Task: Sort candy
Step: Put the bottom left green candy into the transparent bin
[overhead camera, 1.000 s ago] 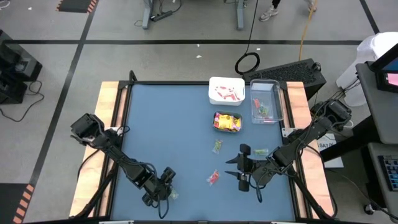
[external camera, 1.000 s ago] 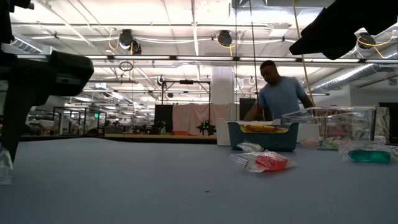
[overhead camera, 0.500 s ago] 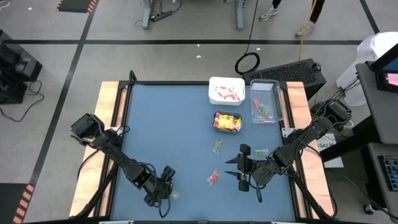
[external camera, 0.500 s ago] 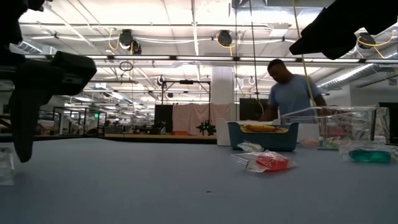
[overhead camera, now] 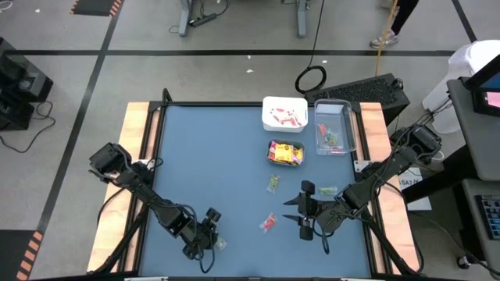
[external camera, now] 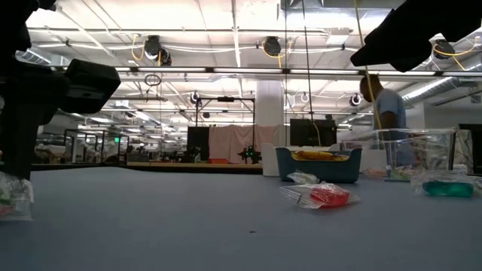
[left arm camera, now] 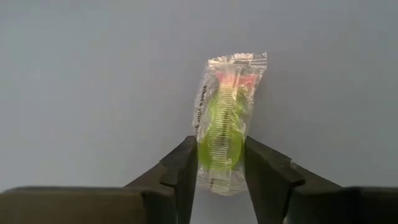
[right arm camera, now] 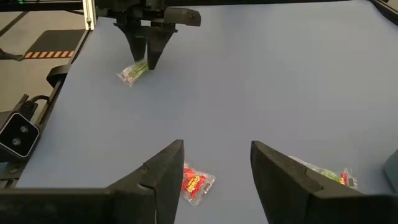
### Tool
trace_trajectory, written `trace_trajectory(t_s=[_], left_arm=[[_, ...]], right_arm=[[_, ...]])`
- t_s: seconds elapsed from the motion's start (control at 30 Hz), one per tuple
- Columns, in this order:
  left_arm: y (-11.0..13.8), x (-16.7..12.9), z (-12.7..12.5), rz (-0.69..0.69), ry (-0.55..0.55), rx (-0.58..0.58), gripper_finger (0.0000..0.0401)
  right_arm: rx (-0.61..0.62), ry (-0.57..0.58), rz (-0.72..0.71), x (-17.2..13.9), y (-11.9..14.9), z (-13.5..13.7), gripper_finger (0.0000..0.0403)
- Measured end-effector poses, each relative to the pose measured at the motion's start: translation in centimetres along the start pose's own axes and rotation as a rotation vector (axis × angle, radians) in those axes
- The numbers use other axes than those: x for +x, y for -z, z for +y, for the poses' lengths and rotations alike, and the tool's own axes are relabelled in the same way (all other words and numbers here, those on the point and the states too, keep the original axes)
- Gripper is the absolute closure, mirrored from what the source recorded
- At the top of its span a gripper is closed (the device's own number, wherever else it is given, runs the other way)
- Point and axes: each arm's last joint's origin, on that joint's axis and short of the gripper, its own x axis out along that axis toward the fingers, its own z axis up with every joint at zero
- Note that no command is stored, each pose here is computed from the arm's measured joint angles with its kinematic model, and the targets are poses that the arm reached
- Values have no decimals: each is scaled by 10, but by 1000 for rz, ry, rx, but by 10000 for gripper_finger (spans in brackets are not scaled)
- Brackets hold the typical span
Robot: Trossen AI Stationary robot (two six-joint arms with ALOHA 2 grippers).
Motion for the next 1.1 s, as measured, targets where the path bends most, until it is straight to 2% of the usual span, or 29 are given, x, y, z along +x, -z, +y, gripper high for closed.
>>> trace_trajectory(t_s=[0.37, 0.67, 0.9, 1.0, 1.1], left_arm=[[-16, -6, 4, -47, -132, 21, 283], [-29, -25, 15, -69, -279, 43, 283], [-36, -46, 40, -118, -389, 48, 284], [-38, -58, 54, -150, -414, 5, 284], [-39, -66, 66, -178, -407, -32, 284]], right_arm=[[16, -10, -20, 0, -2, 1, 227], [-10, -58, -128, 2, -13, 8, 227], [-211, -65, -219, 28, -3, 23, 227], [-305, -32, -222, 44, -4, 30, 227], [-457, 40, -215, 60, -9, 41, 227]])
